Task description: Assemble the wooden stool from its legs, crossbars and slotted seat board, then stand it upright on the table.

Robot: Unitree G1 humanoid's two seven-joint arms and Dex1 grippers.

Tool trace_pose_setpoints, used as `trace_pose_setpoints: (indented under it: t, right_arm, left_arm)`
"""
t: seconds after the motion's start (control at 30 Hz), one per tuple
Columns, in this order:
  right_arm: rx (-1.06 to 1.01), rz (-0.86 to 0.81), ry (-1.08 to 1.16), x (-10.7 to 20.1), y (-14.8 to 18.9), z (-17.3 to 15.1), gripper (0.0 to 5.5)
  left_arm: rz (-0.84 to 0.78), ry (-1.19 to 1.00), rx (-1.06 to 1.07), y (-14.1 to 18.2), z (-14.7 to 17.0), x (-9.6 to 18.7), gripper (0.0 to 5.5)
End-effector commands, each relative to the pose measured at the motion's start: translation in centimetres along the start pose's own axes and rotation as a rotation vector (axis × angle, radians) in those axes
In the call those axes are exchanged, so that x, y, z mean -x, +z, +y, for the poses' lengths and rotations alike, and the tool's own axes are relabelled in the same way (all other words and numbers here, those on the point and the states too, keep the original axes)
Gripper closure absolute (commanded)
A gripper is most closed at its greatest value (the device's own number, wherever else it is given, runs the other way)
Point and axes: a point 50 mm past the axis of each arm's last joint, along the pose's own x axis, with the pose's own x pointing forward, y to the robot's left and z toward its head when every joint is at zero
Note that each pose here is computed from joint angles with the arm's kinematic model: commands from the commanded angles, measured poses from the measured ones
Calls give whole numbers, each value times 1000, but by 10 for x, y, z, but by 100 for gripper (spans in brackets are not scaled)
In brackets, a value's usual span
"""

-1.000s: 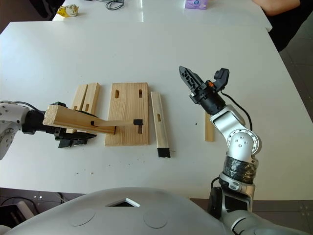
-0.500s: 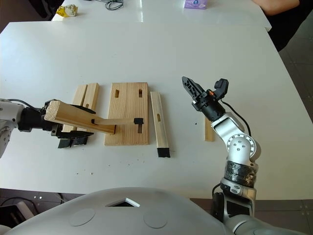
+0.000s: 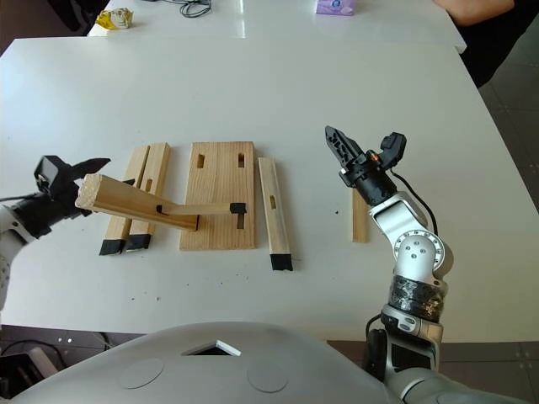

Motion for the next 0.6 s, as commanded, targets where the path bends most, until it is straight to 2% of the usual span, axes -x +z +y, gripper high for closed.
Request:
trace_pose_setpoints:
  t: [0.03,0.2,0.33,0.6]
  right_arm:
    - [30,5,-4,-2,10,1,214]
    - [44,25,-4,-3,14,1,214]
    - [42,29,-10,-3,11,1,214]
    - [40,32,-18,1,9,0,214]
  left_arm:
    - [84,175,51,-16,-8,-3,186]
    - [124,283,95,-21,-12,0,186]
    - [172,256,116,-30,-24,-3,186]
    - [216,307,134,-38,-20,6,186]
